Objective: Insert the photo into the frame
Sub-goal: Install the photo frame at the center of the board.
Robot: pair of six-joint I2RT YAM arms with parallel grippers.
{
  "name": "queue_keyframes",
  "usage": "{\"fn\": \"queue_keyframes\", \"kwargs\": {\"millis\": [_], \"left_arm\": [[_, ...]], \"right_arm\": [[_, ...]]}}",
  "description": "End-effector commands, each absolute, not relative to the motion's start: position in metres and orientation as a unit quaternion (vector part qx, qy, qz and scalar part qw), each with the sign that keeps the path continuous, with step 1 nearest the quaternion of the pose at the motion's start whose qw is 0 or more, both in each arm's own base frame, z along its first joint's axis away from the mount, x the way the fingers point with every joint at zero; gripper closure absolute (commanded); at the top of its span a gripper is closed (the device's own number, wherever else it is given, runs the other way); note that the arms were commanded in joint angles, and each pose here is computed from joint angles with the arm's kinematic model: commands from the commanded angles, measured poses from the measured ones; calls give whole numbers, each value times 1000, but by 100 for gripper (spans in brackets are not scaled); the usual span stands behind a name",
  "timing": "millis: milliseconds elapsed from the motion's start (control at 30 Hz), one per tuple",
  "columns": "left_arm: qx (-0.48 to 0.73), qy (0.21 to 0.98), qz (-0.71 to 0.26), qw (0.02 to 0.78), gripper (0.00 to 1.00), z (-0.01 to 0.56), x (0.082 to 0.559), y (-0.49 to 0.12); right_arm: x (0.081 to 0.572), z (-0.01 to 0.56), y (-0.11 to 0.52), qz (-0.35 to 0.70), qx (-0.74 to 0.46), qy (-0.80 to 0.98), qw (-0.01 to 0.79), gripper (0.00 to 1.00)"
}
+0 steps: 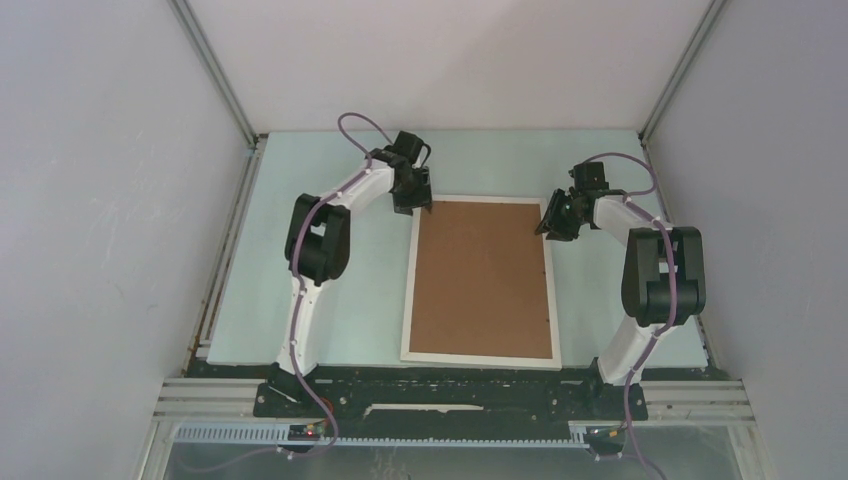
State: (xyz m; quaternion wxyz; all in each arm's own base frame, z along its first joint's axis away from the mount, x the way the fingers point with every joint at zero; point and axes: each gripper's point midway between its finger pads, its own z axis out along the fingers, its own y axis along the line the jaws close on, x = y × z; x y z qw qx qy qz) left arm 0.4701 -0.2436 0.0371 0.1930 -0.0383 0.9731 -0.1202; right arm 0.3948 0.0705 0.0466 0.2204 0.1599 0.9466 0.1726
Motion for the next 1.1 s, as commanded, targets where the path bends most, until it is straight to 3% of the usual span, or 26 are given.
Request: {"fn": "queue_keyframes", "kwargs": {"millis": [0,167,467,767,933,1067], "left_arm": [[-4,955,-165,247,38,86,477,-253],[-38,941,-190,279,31,112,489,-226],[-50,950,-190,241,45,81,493,-210],[-43,950,-200,235,43,71,498,-224],[-47,954,-196,223,54,59,496,-227],[-48,953,-197,225,54,59,498,-228]], "right_arm": [[387,43,73,167,151,951,210,56],[387,45,72,165,151,951,212,54],[387,42,73,168,150,951,210,54],[388,41,73,167,151,952,208,54],[387,40,72,167,152,952,206,55],[386,40,68,154,156,953,208,55]]}}
